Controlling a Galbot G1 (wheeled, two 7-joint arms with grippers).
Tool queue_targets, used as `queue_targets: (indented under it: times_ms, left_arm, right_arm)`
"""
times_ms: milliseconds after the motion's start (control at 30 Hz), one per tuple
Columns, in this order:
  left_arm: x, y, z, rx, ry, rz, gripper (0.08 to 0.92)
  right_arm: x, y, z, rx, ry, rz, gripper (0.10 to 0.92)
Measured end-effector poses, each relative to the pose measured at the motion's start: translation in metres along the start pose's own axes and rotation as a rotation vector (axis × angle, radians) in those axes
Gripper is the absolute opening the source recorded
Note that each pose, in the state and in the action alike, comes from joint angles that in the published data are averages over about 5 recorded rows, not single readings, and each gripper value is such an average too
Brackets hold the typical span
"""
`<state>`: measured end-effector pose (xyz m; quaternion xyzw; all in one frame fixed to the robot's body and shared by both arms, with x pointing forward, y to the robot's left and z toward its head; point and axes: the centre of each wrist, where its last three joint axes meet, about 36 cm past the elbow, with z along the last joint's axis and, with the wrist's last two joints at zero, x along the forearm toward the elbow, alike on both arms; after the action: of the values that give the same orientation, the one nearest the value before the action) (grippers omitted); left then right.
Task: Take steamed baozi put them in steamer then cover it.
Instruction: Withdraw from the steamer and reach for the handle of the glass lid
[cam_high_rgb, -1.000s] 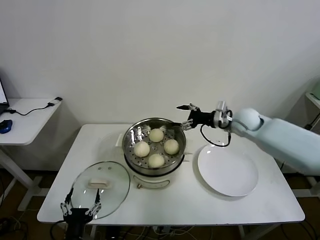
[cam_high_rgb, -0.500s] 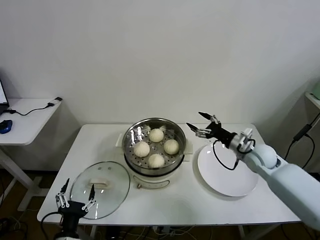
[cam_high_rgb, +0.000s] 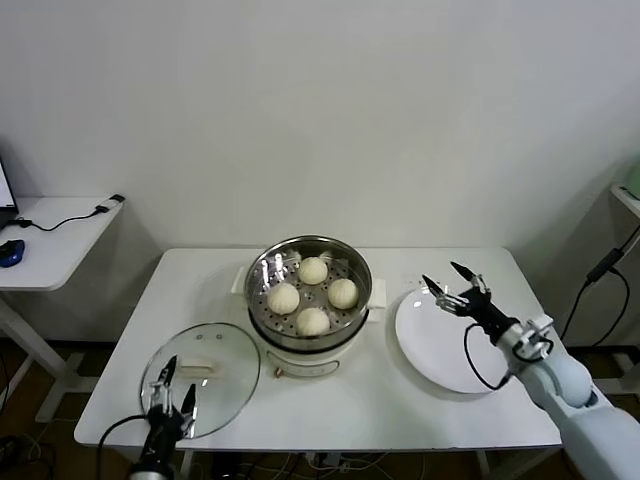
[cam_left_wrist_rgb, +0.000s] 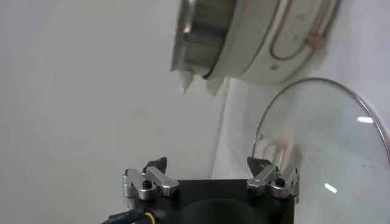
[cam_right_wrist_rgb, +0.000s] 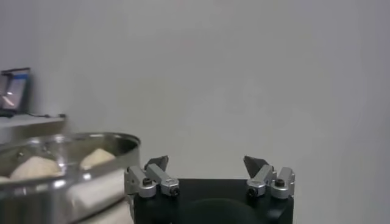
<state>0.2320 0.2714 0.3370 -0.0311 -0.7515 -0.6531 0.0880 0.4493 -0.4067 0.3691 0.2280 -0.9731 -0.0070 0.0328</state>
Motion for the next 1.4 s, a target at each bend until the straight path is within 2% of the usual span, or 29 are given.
queue_targets:
  times_ms: [267, 567, 1067, 1167, 1400]
  left_arm:
    - [-0.026, -0.025, 0.001, -0.108, -0.004, -0.014, 0.823]
    - [-0.057, -0.048, 0.009, -0.158, 0.007, -0.027, 0.823]
    - [-0.097, -0.066, 0.017, -0.194, 0.021, -0.076, 0.823]
    - [-0.101, -0.067, 0.019, -0.205, 0.020, -0.081, 0.787]
    - [-0.104, -0.073, 0.021, -0.219, 0.015, -0.075, 0.593]
  right_arm:
    - [0.031, -0.005, 0.021, 0.003, 0.030, 0.075, 0.823]
    - [0.049, -0.007, 0.034, 0.010, 0.052, 0.119, 0.823]
    - [0.060, -0.007, 0.050, 0.015, 0.075, 0.148, 0.823]
    - [0.061, -0.006, 0.054, 0.015, 0.078, 0.149, 0.823]
    - [0.064, -0.006, 0.059, 0.018, 0.085, 0.150, 0.823]
